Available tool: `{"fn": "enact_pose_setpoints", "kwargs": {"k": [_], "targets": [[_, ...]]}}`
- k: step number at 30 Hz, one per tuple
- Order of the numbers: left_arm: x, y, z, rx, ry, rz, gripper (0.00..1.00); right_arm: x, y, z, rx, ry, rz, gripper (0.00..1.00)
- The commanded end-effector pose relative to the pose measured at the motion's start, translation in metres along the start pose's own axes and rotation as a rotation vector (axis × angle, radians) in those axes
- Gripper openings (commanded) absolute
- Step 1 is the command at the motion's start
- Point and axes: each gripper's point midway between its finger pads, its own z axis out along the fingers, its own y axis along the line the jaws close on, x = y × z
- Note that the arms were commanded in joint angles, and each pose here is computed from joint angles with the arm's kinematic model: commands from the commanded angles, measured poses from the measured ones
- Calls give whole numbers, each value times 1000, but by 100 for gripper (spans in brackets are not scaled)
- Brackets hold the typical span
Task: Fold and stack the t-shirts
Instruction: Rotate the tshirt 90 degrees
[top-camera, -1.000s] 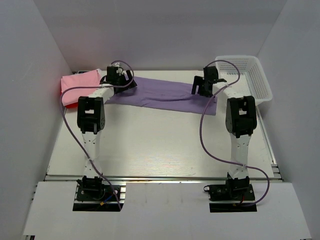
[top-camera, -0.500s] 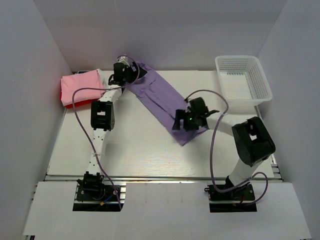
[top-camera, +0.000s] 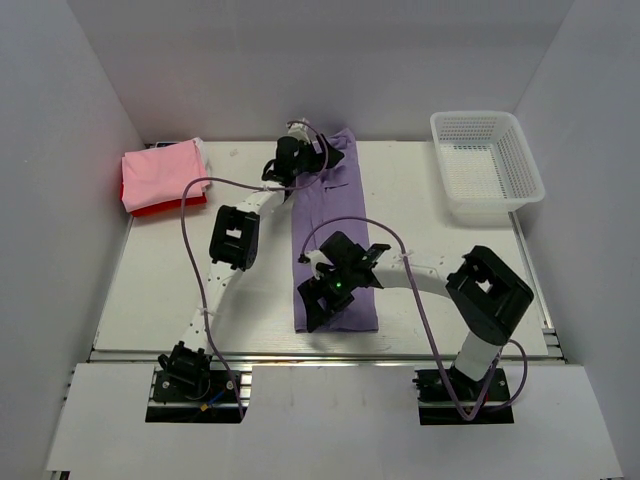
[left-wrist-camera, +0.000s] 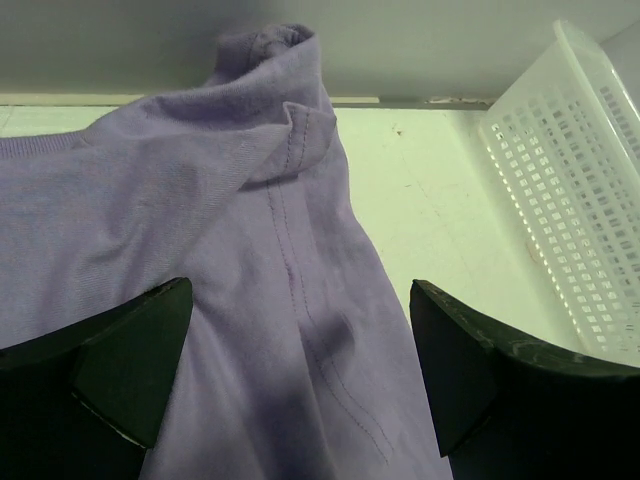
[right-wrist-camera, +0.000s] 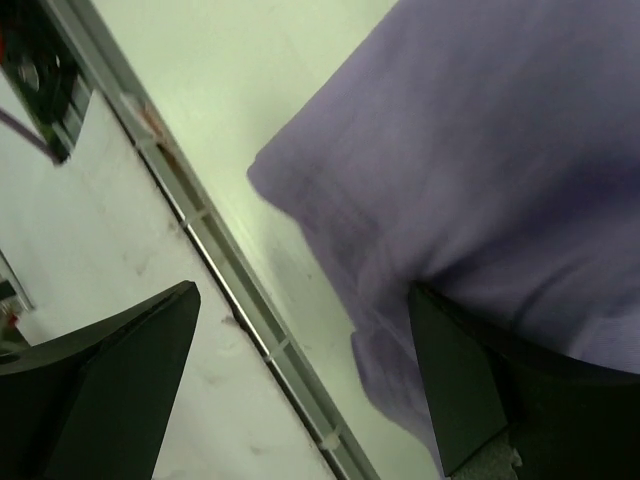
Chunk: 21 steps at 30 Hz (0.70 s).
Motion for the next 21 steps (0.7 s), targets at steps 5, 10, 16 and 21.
{"fn": "enact_pose_setpoints", "kwargs": {"k": [5, 10, 16, 21], "targets": [[-35, -3, 0, -3, -102, 49, 100, -18, 38, -30, -31, -42, -208, 90], [-109, -54, -15, 56, -231, 121, 100, -37, 51, -51, -11, -131, -234, 90], [-160, -115, -49, 107, -201, 211, 100, -48, 20, -77, 213, -275, -76, 90], [-185, -145, -106, -22, -76, 228, 100, -37, 4, -96, 281, -356, 80, 90]]}}
